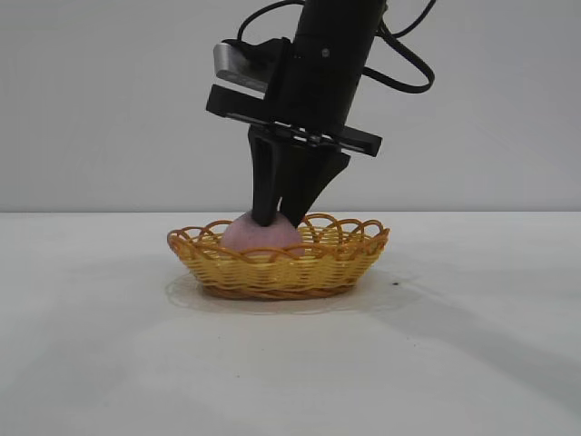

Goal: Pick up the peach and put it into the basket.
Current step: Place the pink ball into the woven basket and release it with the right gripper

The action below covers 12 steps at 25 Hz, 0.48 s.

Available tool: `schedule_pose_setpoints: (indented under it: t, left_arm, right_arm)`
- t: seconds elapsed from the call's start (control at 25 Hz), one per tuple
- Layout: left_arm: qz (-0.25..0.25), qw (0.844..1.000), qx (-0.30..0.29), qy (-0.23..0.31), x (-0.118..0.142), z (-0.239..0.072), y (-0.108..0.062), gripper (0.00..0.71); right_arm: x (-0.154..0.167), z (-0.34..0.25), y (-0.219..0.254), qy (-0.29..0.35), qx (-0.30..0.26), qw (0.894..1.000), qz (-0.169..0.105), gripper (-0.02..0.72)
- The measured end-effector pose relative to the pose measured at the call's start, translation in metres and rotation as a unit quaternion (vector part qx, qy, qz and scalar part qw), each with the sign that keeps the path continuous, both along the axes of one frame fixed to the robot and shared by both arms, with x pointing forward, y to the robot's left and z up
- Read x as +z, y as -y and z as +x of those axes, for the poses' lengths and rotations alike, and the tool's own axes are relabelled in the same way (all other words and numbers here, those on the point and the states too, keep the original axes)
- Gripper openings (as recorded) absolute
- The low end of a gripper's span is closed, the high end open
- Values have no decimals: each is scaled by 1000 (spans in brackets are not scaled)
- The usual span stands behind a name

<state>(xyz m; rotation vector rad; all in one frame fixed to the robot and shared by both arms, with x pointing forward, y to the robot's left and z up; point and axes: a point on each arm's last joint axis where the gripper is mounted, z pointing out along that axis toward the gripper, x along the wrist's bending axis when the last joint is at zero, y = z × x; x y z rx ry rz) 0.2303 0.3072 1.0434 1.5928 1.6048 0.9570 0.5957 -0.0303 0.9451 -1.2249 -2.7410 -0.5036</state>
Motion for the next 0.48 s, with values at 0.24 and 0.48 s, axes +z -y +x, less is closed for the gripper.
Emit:
schedule_pose_setpoints:
  t: [0.24, 0.48]
  left_arm:
    - [0, 1000, 0, 0, 0, 0, 0, 437]
    - [0, 1000, 0, 0, 0, 0, 0, 437]
  right_arm:
    - [50, 8, 22, 55, -65, 996, 28, 380]
    - [59, 48, 124, 59, -241, 968, -46, 407]
